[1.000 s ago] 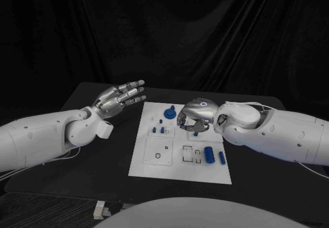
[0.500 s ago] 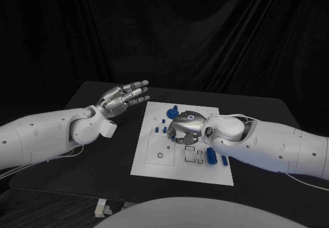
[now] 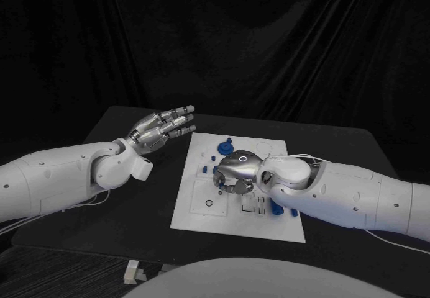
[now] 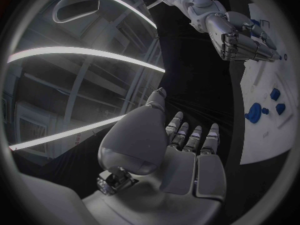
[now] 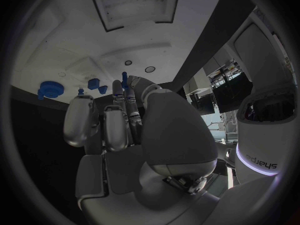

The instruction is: Assemble the parts on the task board

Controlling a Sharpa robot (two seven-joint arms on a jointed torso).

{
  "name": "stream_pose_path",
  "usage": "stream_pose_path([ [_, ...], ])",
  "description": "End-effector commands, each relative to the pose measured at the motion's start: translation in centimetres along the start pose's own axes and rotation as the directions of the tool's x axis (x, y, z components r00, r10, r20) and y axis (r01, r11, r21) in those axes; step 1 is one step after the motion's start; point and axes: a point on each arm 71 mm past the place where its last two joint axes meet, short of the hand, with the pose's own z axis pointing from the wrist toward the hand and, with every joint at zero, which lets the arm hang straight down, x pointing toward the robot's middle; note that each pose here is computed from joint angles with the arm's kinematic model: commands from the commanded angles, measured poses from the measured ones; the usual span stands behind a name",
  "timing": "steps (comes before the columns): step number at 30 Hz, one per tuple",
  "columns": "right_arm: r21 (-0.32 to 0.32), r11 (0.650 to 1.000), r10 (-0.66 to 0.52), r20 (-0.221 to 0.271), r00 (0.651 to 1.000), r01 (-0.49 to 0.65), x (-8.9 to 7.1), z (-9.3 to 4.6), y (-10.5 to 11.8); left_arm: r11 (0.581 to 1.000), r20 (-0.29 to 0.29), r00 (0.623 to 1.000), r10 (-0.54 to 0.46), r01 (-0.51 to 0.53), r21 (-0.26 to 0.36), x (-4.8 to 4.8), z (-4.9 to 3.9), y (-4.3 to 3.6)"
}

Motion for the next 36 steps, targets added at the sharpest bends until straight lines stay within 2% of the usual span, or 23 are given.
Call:
stream_pose_path([
  [1, 0.012, 1.000, -0.009, 0.009, 1.000, 0.009, 0.2, 0.1, 0.0, 1.000, -0.003, 1.000, -0.012, 0.012, 0.018, 0.23, 0.11, -0.03],
  [36, 0.025, 1.000, 0.015, -0.025, 1.000, -0.014, 1.8, 0.2, 0.2, 1.000, -0.004, 1.000, -0.018, 0.018, 0.014, 0.13, -0.07, 0.29],
])
